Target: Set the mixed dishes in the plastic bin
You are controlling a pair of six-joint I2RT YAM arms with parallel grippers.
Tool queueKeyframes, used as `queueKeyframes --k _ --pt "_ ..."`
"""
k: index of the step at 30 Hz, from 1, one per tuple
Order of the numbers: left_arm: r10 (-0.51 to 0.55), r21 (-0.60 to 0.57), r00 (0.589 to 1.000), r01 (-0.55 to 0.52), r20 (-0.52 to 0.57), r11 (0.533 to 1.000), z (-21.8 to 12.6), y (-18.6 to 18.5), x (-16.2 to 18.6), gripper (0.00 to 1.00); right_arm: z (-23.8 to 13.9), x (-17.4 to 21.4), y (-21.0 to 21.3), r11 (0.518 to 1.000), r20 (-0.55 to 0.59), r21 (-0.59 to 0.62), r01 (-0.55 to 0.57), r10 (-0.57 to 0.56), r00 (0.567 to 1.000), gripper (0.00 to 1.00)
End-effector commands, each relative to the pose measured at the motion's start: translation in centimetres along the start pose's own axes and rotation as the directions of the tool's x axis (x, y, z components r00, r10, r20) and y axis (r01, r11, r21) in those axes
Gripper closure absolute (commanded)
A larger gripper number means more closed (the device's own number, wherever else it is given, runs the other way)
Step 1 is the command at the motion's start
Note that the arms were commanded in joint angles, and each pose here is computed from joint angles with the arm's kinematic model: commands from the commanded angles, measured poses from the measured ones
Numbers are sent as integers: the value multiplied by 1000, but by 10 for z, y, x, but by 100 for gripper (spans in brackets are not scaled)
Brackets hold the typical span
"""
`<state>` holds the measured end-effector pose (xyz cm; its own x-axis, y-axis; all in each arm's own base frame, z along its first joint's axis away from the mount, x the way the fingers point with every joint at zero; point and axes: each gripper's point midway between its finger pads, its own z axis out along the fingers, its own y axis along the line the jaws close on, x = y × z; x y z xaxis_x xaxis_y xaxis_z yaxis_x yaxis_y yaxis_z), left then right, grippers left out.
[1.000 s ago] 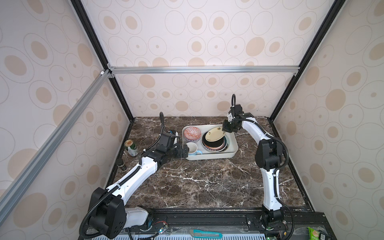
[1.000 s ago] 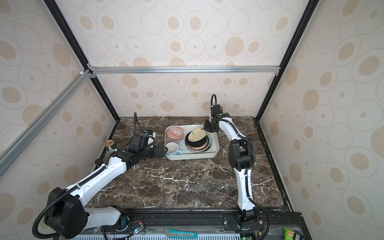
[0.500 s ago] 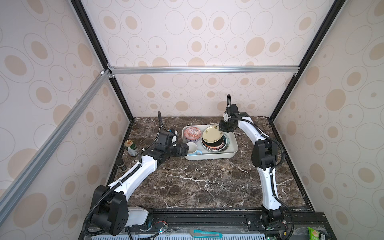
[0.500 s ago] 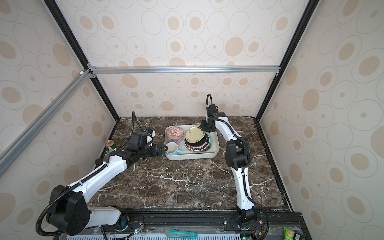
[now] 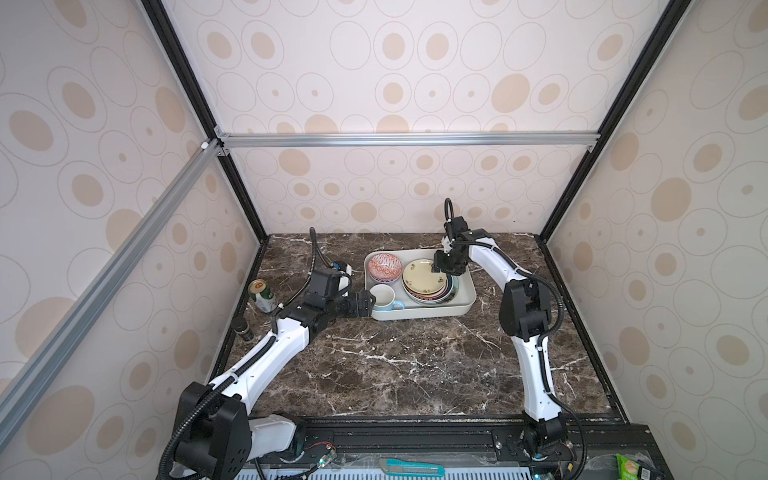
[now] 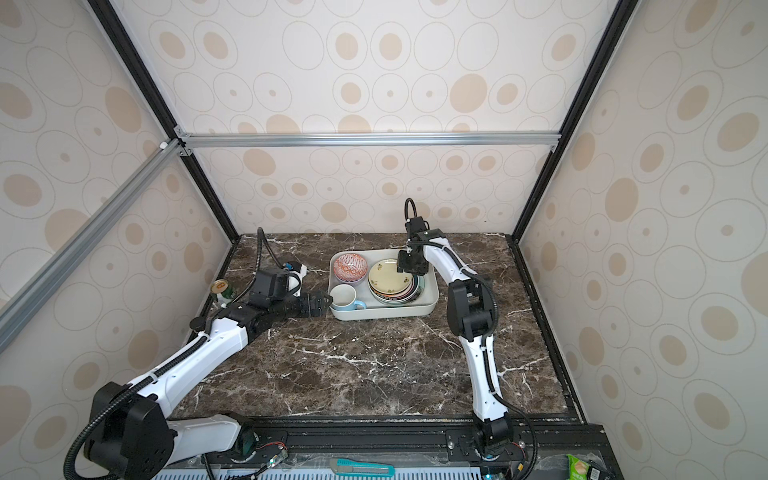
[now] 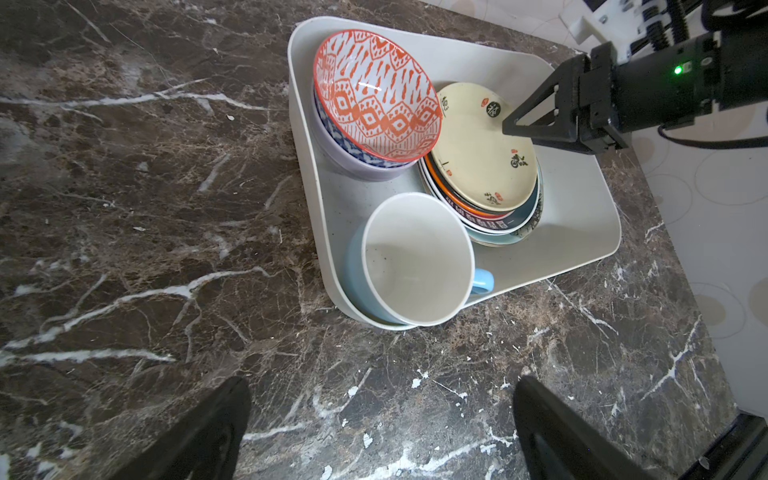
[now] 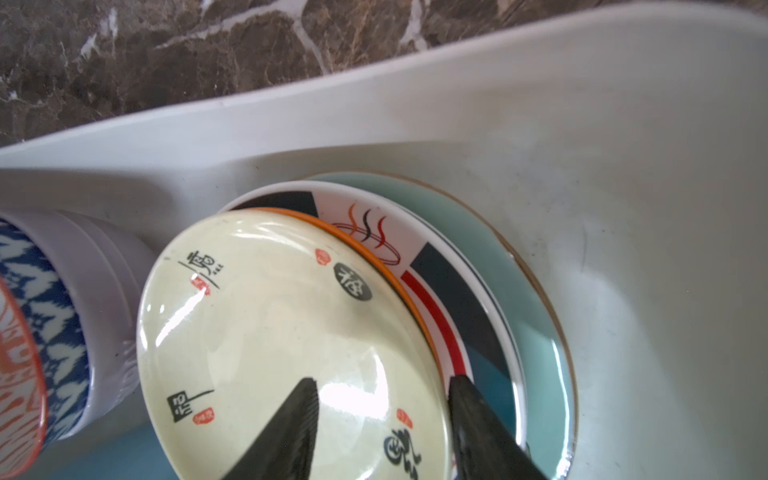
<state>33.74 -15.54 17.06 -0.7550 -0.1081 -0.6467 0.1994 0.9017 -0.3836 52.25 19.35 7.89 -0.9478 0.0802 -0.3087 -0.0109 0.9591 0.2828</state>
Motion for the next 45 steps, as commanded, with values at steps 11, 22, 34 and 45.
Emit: queueKeyframes --k 11,22,34,45 --pt "21 -40 997 -18 73 999 -17 6 -15 1 -106 1 5 992 118 72 99 -107 987 0" --pt "19 -230 977 32 213 973 -46 42 -22 1 -178 90 -51 974 213 213 80 -126 969 0" --pt "-92 -312 954 183 284 932 -72 78 24 1 -157 163 -91 980 223 193 -38 -6 975 13" --pt "-50 -367 833 296 551 882 -90 114 22 1 -146 169 -149 921 307 374 -110 -11 952 0"
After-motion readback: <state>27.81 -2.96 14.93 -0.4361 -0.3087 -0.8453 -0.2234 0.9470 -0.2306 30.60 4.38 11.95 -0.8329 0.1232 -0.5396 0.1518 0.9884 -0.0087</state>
